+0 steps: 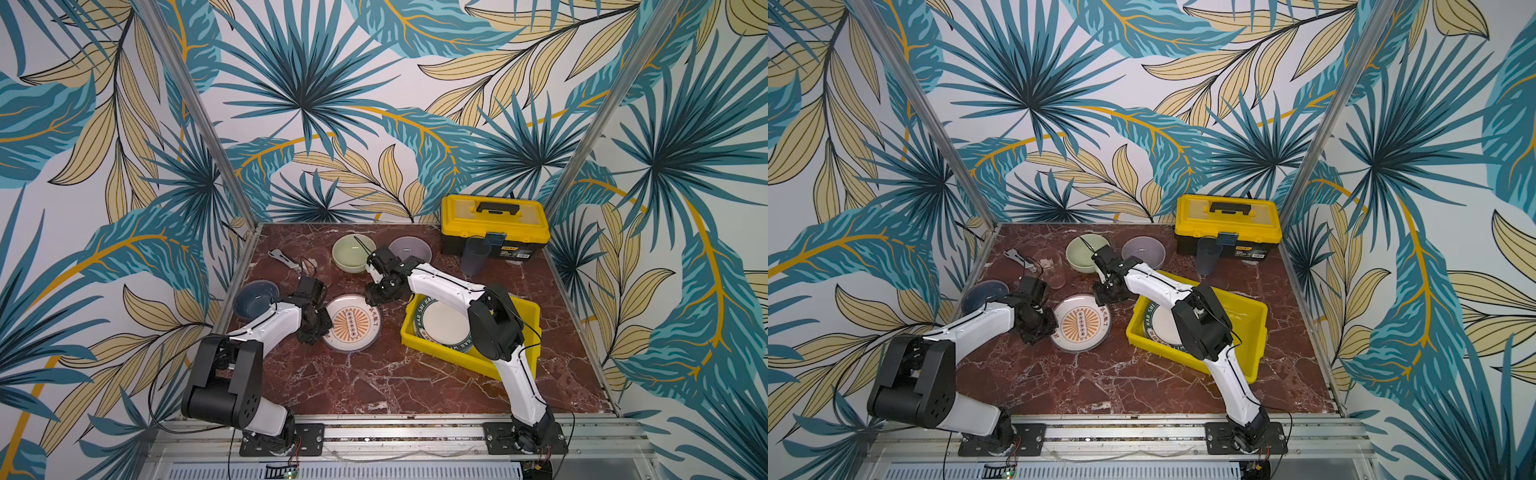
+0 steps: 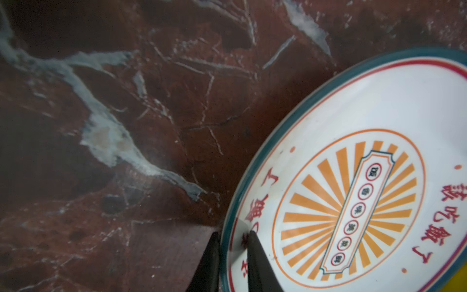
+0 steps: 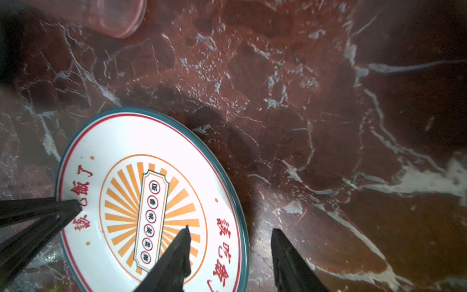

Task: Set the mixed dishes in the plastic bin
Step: 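Lower both grippers onto the rim of the orange-sunburst plate on the table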

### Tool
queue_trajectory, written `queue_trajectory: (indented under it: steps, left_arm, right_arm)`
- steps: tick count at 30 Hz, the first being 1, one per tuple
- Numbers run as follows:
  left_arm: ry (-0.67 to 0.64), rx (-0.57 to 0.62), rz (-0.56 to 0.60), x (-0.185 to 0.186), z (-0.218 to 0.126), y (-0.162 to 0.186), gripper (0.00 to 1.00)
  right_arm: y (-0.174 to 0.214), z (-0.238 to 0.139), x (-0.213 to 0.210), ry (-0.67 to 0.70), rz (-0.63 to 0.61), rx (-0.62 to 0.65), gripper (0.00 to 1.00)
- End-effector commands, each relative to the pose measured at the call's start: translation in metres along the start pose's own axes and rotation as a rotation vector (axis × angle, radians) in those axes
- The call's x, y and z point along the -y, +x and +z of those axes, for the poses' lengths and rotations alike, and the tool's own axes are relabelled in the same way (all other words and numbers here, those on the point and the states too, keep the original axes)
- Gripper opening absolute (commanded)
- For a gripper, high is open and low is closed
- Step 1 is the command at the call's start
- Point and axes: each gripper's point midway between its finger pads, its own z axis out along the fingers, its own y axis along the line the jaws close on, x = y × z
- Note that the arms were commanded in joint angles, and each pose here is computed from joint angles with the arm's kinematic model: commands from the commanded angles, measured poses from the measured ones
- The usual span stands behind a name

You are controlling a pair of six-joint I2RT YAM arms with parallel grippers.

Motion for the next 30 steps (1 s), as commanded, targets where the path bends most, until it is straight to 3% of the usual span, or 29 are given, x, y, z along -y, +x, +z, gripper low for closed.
queue_trajectory:
  steps: [1, 12, 24, 30]
  left_arm:
    - [-0.033, -0.022, -0.010, -0.012, 0.012, 0.008, 0.18]
    - [-0.013, -0.053, -0.018, -0.009, 0.027, 0.011, 0.14]
    - [0.025, -0.059, -0.003, -0.002, 0.028, 0.011, 0.14]
    - [0.031, -0.056, 0.003, 0.000, 0.026, 0.010, 0.14]
  right_arm:
    - [0.009, 0.008, -0.003, -0.043, 0.009, -0.053, 0.54]
    - [0.015, 0.004, -0.010, -0.161, 0.024, -0.094, 0.49]
    - [-0.007, -0.047, -0.054, -0.486, 0.011, 0.000, 0.35]
    - [-0.006, -0.058, -0.057, -0.495, -0.018, 0.002, 0.32]
